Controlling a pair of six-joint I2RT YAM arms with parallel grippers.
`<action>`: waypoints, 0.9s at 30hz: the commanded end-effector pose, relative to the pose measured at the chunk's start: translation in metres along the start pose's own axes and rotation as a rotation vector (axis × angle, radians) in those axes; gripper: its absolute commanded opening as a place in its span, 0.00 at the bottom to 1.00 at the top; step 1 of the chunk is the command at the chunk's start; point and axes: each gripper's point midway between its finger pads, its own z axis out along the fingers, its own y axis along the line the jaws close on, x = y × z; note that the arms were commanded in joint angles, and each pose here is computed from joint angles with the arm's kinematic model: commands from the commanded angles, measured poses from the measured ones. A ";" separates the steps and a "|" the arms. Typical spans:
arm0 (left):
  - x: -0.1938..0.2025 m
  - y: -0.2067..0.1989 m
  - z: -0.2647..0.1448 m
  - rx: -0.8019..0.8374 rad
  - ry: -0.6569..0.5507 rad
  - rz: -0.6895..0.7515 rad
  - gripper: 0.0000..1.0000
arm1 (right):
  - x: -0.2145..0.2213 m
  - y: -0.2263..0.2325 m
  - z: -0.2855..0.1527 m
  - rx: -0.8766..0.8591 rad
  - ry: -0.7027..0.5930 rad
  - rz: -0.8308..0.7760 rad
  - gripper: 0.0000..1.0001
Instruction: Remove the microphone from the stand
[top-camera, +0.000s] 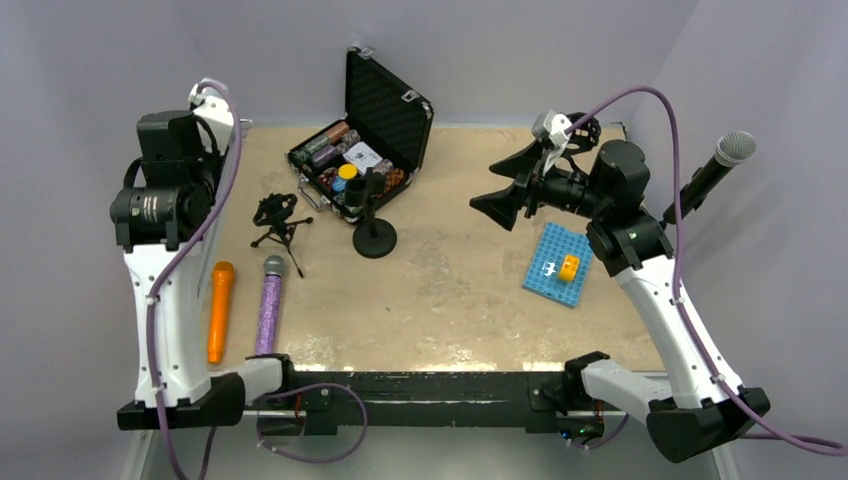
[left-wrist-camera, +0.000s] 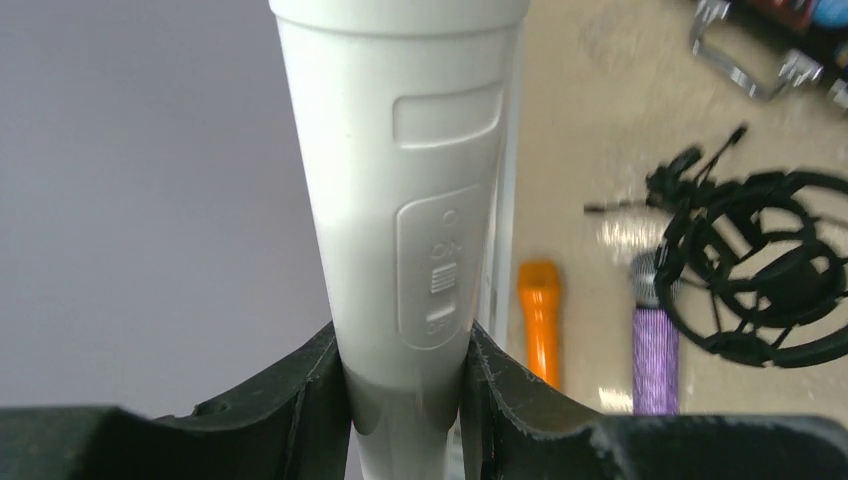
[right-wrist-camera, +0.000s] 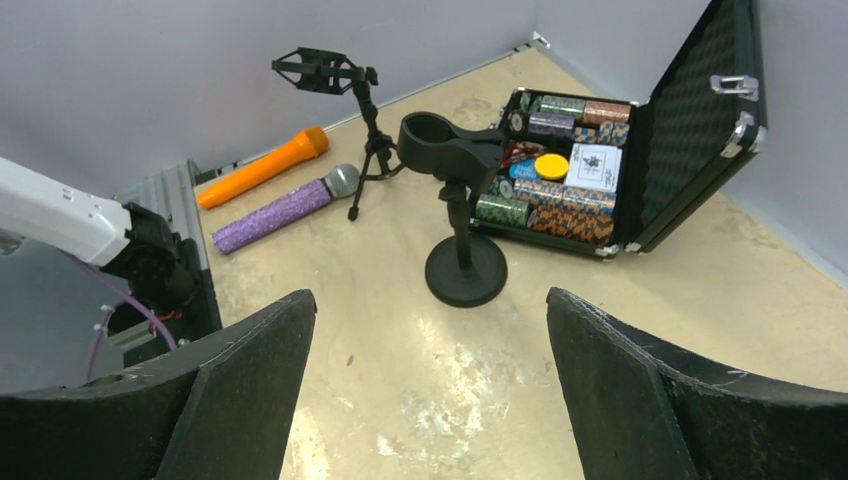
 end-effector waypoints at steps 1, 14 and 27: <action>0.084 -0.025 0.007 0.053 0.322 -0.114 0.00 | 0.009 0.008 -0.003 -0.033 0.020 0.045 0.89; 0.204 -0.113 0.039 0.261 0.750 -0.141 0.00 | 0.025 0.019 -0.006 -0.083 0.050 0.093 0.87; 0.267 -0.148 0.072 0.278 0.905 -0.059 0.00 | 0.032 0.022 -0.006 -0.102 0.070 0.101 0.87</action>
